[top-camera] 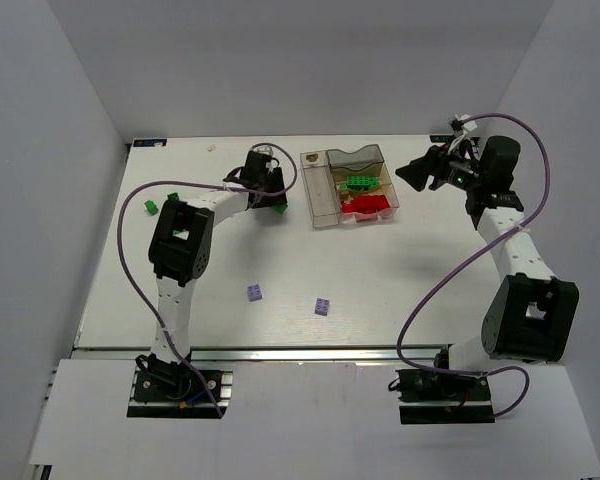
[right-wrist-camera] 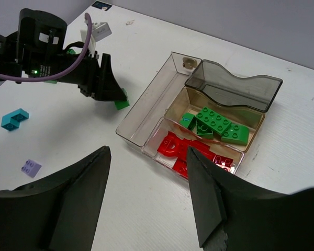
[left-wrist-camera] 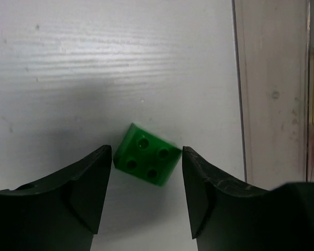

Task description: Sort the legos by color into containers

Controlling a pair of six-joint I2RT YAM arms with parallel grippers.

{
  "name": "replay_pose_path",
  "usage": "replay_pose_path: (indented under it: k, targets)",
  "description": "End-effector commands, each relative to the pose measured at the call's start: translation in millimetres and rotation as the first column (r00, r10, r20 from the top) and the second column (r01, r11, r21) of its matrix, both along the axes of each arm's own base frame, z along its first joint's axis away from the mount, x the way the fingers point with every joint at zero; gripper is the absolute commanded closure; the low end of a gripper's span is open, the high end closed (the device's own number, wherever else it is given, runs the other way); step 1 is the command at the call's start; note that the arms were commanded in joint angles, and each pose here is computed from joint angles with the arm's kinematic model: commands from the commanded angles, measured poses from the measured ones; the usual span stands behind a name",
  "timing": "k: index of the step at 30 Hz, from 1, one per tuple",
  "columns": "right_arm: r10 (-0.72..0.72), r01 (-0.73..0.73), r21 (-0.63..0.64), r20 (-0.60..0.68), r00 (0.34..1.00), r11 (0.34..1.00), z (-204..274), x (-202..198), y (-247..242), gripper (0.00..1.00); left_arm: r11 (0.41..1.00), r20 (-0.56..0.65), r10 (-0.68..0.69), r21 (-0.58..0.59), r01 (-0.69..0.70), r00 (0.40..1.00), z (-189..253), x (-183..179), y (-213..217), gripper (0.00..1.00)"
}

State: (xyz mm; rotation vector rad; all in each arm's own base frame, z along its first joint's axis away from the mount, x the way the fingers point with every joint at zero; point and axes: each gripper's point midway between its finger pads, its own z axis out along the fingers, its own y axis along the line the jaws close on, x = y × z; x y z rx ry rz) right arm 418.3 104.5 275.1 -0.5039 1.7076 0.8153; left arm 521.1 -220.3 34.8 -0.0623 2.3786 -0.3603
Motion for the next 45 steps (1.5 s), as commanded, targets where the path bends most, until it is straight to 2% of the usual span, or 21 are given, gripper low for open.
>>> replay_pose_path:
  k: [1,6,8,13,18,21,24,28,34,39,45]
  targets:
    - [0.017,-0.017,0.000,0.045,0.999,1.000,13,-10,0,0.35,0.998,-0.013,0.026,-0.057,-0.026,1.000,38,-21,-1,0.33]
    - [0.016,-0.016,0.002,0.047,0.999,1.000,15,-9,-2,0.35,0.996,-0.102,0.069,-0.042,-0.074,0.992,32,-41,8,0.27]
    - [0.019,-0.019,0.003,0.052,0.998,1.000,16,-10,-2,0.35,0.990,-0.140,0.130,-0.027,-0.135,0.982,30,-46,15,0.25]
    - [0.024,-0.024,0.009,0.048,0.999,1.000,16,-10,-1,0.35,0.953,-0.220,0.263,-0.093,-0.289,0.939,34,-46,11,0.22]
    - [0.027,-0.027,0.010,0.052,0.998,1.000,16,-13,-1,0.35,0.890,-0.290,0.361,-0.178,-0.421,0.886,40,-27,-9,0.20]
    - [0.025,-0.025,0.004,0.055,0.998,1.000,15,-16,-2,0.34,0.858,-0.300,0.377,-0.242,-0.453,0.876,49,-17,-23,0.19]
    - [0.024,-0.024,0.004,0.052,0.998,1.000,13,-19,-3,0.35,0.843,-0.317,0.391,-0.253,-0.474,0.864,56,-14,-31,0.19]
    - [0.014,-0.014,0.007,0.055,0.998,1.000,13,-19,-6,0.34,0.843,-0.344,0.416,-0.202,-0.499,0.842,50,-11,-29,0.20]
    - [-0.006,0.005,0.012,0.056,0.998,1.000,10,-19,-13,0.34,0.844,-0.350,0.442,-0.150,-0.515,0.826,53,-25,-17,0.21]
    - [-0.008,0.007,0.024,0.044,0.999,1.000,8,-19,-13,0.34,0.836,-0.329,0.465,-0.141,-0.530,0.822,63,-30,-8,0.22]
    - [-0.010,0.009,0.025,0.046,0.999,1.000,7,-18,-13,0.34,0.815,-0.371,0.499,-0.108,-0.570,0.783,40,-28,-9,0.23]
